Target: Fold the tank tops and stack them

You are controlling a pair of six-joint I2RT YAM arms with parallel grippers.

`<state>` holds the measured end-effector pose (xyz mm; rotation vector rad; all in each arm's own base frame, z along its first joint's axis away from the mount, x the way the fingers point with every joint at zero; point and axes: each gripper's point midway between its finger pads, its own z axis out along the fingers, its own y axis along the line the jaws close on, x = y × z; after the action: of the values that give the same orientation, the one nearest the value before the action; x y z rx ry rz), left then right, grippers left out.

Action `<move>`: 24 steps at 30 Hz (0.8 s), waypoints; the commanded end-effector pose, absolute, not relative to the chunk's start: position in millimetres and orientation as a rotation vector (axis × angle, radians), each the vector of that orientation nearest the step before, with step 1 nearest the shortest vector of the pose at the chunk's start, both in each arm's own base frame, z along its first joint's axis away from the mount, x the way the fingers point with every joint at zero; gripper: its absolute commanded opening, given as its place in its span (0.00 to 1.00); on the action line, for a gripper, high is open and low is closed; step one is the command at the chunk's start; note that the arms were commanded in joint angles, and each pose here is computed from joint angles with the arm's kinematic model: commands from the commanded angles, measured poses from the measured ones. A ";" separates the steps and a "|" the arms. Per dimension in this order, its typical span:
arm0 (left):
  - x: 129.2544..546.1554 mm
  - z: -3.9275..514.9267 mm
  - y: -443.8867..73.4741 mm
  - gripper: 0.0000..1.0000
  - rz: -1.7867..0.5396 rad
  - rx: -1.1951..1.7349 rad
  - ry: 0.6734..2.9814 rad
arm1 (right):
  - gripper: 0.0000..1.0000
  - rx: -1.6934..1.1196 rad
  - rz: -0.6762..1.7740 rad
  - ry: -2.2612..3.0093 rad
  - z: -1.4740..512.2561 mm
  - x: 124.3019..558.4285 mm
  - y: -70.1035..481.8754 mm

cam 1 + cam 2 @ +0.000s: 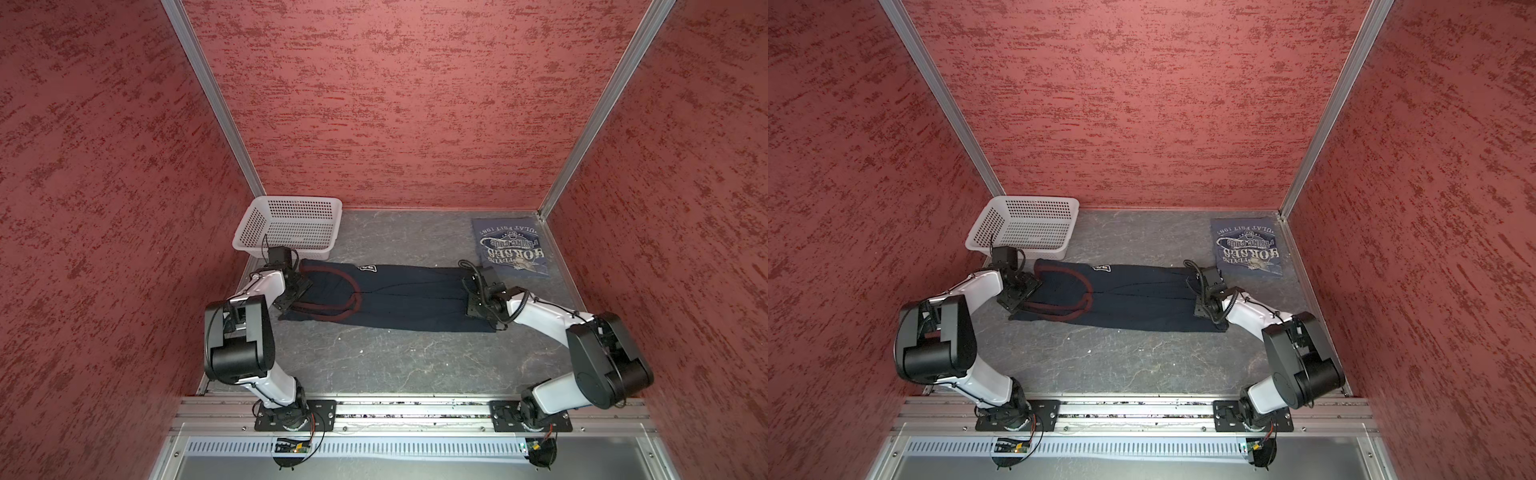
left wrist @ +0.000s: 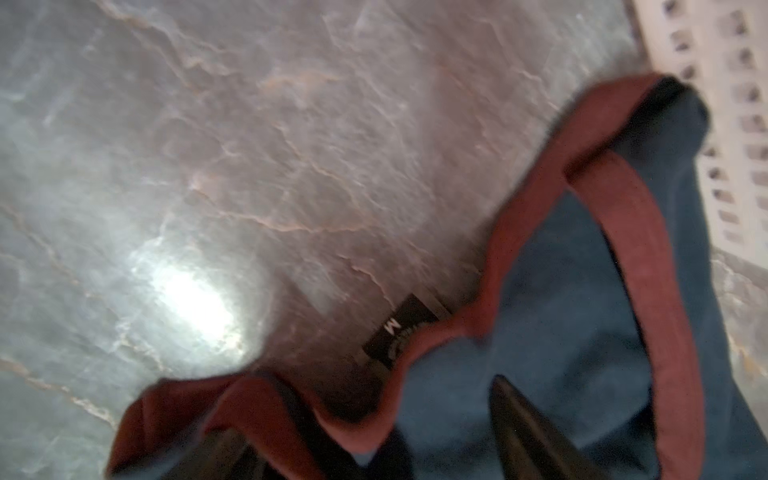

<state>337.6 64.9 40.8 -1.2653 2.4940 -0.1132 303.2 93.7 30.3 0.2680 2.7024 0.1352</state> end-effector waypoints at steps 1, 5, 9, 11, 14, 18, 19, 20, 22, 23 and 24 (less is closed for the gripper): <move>337.0 58.6 58.0 0.89 -0.140 -1.191 2.513 | 0.56 0.212 0.233 2.614 67.0 315.8 106.8; 333.1 71.0 58.6 0.96 -0.133 -1.172 2.498 | 0.55 0.062 0.321 2.538 96.2 323.8 140.0; 332.6 74.9 61.7 1.00 -0.127 -1.172 2.479 | 0.54 -0.184 0.401 2.475 116.9 327.4 202.0; 333.3 70.6 64.0 0.94 -0.123 -1.183 2.483 | 0.54 -0.304 0.443 2.451 120.3 329.2 237.4; 337.8 61.3 64.5 0.87 -0.127 -1.191 2.501 | 0.54 -0.498 0.481 2.414 122.1 329.8 294.3; 342.1 46.6 62.6 0.76 -0.143 -1.206 2.537 | 0.55 -0.727 0.513 2.375 110.8 329.8 367.9; 343.6 44.2 62.1 0.74 -0.151 -1.212 2.541 | 0.55 -0.769 0.515 2.367 106.2 331.2 382.8; 344.4 42.0 61.6 0.73 -0.154 -1.212 2.547 | 0.55 -0.799 0.516 2.363 101.2 332.1 394.5; 345.0 38.9 60.7 0.71 -0.163 -1.217 2.555 | 0.55 -0.860 0.529 2.346 94.5 334.0 417.5; 345.6 38.5 61.3 0.71 -0.164 -1.221 2.553 | 0.55 -0.883 0.537 2.340 92.4 334.2 426.4; 345.6 37.5 61.5 0.71 -0.163 -1.222 2.555 | 0.55 -0.903 0.550 2.331 91.1 334.1 434.7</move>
<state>334.5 59.0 32.3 -1.2373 2.5787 -0.1399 333.7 414.3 83.9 -0.8048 2.3876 0.5175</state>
